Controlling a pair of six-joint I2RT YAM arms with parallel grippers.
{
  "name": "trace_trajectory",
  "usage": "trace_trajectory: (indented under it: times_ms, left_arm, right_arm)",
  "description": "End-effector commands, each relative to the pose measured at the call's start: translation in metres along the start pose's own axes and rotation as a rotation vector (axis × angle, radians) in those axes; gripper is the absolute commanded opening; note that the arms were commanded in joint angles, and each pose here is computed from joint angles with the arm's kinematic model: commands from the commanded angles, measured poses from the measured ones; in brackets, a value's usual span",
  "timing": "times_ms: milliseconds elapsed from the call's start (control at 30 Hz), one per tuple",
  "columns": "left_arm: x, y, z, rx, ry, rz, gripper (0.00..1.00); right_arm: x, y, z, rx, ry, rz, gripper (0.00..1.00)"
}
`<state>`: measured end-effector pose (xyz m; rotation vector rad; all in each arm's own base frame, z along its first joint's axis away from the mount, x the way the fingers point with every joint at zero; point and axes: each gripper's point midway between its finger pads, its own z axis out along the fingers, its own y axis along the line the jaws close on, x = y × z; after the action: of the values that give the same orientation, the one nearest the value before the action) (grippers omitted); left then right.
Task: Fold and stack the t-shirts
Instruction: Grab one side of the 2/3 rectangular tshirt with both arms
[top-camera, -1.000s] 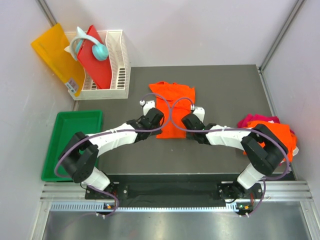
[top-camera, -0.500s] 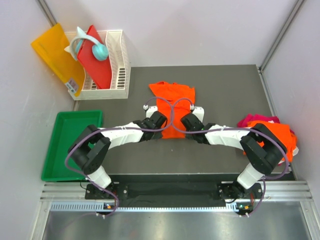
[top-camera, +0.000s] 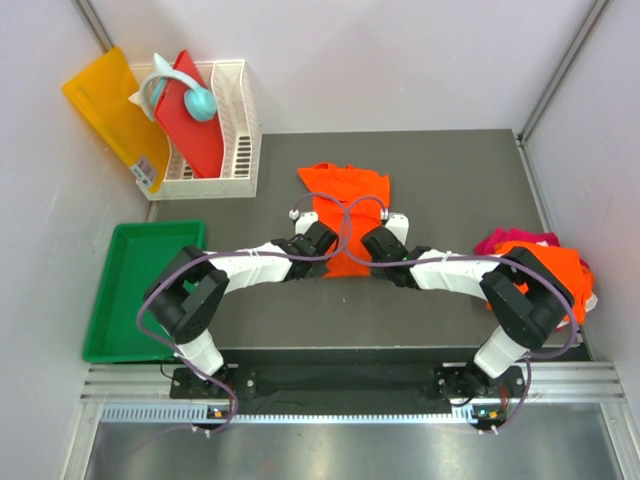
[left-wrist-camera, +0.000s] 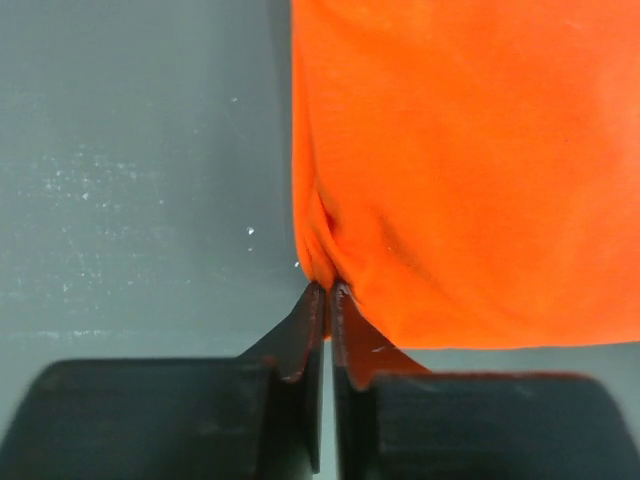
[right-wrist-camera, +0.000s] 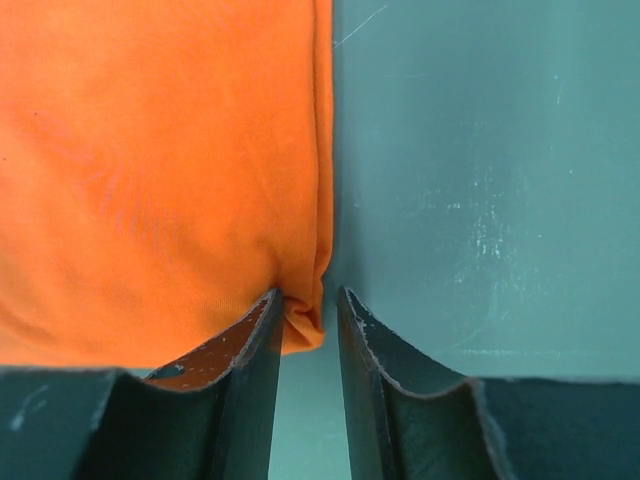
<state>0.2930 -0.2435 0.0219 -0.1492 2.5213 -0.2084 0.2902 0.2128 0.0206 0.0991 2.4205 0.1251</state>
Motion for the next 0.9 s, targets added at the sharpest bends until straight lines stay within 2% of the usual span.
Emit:
trace_trajectory:
  times_ms: [0, 67, 100, 433, 633, 867]
  left_arm:
    - [0.030, 0.022, 0.010, -0.073, 0.100, 0.017, 0.00]
    - [0.029, 0.023, 0.009, -0.078, 0.095, 0.018, 0.00]
    - [0.029, 0.023, 0.009, -0.079, 0.094, 0.018, 0.00]
    - [0.019, 0.033, -0.015, -0.069, 0.029, -0.012, 0.00]
    - [0.040, 0.045, -0.023, -0.056, 0.056, -0.021, 0.00]
    - [0.067, 0.040, -0.039, -0.019, 0.077, -0.011, 0.00]
  right_arm:
    - [0.055, -0.034, -0.002, 0.092, 0.164, -0.074, 0.26]
    - [0.060, -0.037, -0.003, 0.097, 0.173, -0.074, 0.17]
    - [0.060, -0.037, -0.003, 0.095, 0.173, -0.070, 0.00]
    - [0.071, -0.051, -0.011, 0.122, 0.176, -0.036, 0.00]
    - [0.087, -0.055, -0.020, 0.117, 0.197, -0.025, 0.00]
    - [0.116, -0.051, -0.044, 0.092, 0.218, -0.043, 0.00]
